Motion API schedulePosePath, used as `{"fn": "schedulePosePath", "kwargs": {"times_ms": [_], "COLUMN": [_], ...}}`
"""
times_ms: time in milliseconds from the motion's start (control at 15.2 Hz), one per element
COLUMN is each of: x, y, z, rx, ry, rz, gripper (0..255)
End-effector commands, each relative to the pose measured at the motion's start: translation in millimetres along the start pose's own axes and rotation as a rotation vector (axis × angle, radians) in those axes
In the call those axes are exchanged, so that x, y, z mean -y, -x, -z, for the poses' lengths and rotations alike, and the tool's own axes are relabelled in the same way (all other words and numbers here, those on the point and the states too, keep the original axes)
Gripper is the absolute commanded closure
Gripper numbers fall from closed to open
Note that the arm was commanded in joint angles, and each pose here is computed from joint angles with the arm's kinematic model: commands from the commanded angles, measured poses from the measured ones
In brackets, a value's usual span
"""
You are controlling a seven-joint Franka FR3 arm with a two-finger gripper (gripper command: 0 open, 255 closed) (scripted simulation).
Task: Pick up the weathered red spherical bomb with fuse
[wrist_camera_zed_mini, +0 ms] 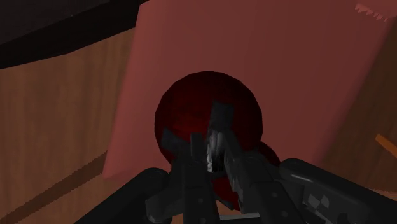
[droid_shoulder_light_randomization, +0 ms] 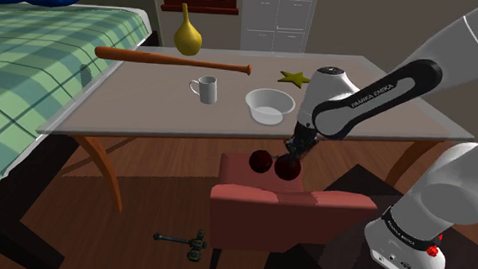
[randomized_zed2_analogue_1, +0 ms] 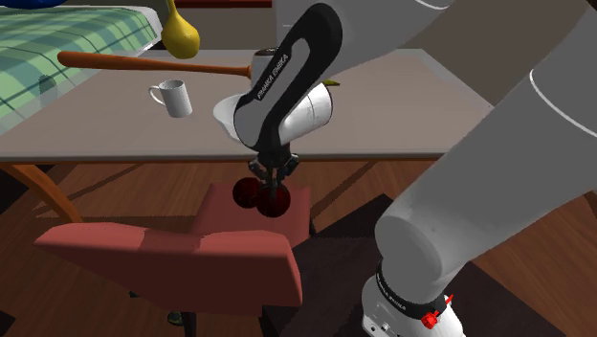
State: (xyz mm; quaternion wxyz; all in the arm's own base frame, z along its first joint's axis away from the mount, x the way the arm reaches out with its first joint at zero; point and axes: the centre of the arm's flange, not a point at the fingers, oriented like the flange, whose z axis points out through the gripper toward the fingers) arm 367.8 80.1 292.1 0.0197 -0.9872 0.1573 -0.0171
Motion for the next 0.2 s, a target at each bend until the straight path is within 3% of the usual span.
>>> {"fn": "schedulePosePath", "kwargs": {"times_ms": [0, 132], "x": [0.6, 0.6], "y": [-0.4, -0.4], "z": [11.2, 12.0], "rx": [0.000, 0.000], "ry": [0.000, 0.000], "rz": [0.000, 0.000], "gripper": [255, 255]}}
